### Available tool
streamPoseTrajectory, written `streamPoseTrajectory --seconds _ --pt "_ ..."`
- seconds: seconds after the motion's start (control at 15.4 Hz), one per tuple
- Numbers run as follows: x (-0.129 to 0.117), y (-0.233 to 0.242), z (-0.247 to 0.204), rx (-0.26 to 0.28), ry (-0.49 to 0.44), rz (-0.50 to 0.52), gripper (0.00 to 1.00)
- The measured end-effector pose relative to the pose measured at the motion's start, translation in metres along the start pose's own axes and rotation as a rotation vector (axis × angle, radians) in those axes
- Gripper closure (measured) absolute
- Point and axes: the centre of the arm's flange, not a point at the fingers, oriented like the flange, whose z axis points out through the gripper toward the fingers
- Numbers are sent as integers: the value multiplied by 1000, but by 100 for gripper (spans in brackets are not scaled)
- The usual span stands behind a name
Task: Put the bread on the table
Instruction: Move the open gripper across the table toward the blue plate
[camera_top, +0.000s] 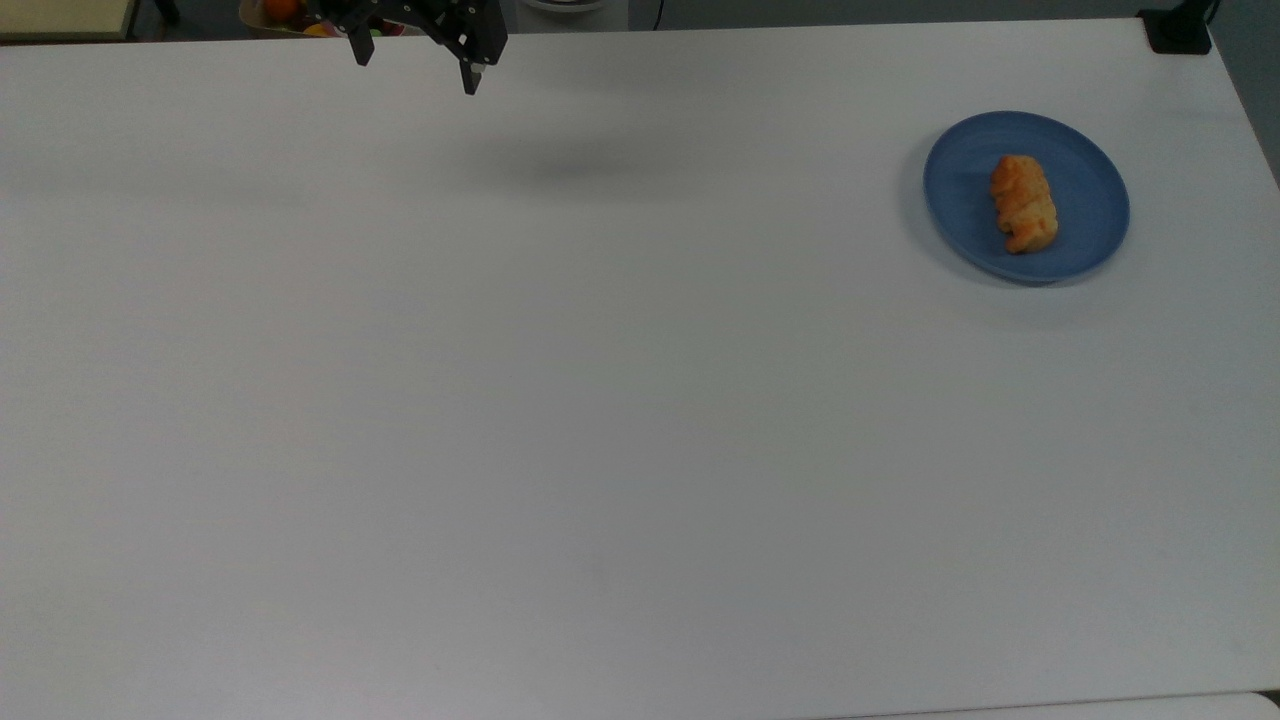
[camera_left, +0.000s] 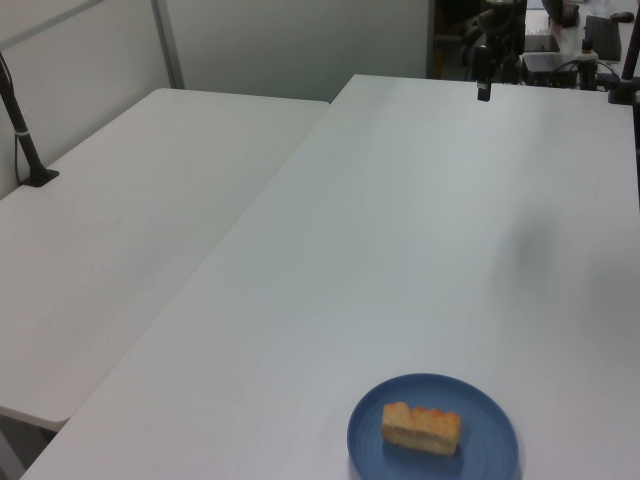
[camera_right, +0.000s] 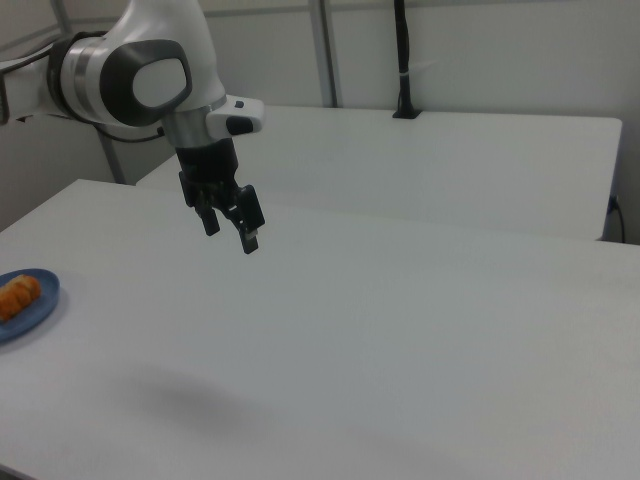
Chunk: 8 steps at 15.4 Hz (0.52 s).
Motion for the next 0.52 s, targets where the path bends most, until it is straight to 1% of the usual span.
streamPoseTrajectory --seconds 0.07,0.2,0.39,0.52 --pt "0 0 0 4 -1 1 0" --pt "0 -4 -1 33 -4 4 0" --pt "-2 -25 -15 114 10 -7 0" --pt "-7 -56 -31 150 30 -28 0"
